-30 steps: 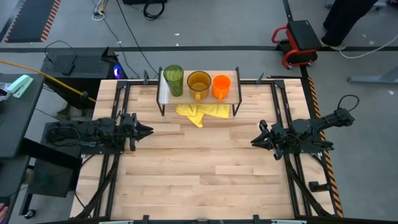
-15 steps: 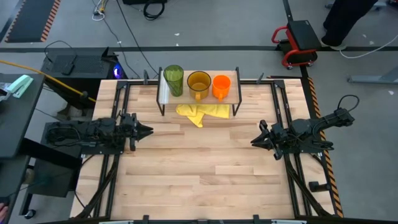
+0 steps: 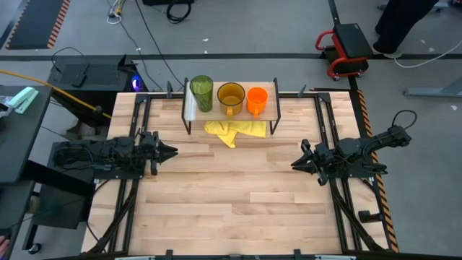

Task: Stack small to large cups/mugs on shelf
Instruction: Return to Home Position

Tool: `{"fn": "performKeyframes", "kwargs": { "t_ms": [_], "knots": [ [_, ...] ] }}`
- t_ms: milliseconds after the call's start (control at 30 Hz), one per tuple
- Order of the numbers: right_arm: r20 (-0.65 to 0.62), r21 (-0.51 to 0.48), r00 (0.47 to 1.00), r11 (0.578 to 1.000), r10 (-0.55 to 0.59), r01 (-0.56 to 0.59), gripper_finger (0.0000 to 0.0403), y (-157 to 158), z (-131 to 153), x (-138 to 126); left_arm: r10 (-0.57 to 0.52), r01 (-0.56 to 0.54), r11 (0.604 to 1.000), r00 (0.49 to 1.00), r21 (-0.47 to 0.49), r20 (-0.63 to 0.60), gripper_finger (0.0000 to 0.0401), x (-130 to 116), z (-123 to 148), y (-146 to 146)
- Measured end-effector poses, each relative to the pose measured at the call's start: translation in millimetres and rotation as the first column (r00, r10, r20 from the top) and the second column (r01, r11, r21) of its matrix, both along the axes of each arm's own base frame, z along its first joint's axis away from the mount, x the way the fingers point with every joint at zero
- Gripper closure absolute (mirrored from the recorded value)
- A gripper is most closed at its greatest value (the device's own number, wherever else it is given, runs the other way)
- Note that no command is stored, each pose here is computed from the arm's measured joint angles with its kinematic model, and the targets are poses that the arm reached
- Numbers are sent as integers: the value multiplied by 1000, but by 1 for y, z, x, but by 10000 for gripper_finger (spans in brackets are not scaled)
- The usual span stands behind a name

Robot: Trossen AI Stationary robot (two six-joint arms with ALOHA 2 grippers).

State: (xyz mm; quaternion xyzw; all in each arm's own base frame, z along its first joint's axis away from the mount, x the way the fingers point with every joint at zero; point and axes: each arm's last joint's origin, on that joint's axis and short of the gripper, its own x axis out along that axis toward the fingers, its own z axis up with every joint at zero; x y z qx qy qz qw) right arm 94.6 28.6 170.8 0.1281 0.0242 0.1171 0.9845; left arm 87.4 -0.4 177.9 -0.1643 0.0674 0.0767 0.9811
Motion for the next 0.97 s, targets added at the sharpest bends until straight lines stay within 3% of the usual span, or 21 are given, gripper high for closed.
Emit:
{"fn": "performKeyframes", "kwargs": {
  "t_ms": [967],
  "knots": [
    [0, 0, 1000, 1000, 0, 0, 341, 0, 0, 0, 0, 0, 1000, 1000, 0, 1, 316, 0, 0, 0]
  ]
}}
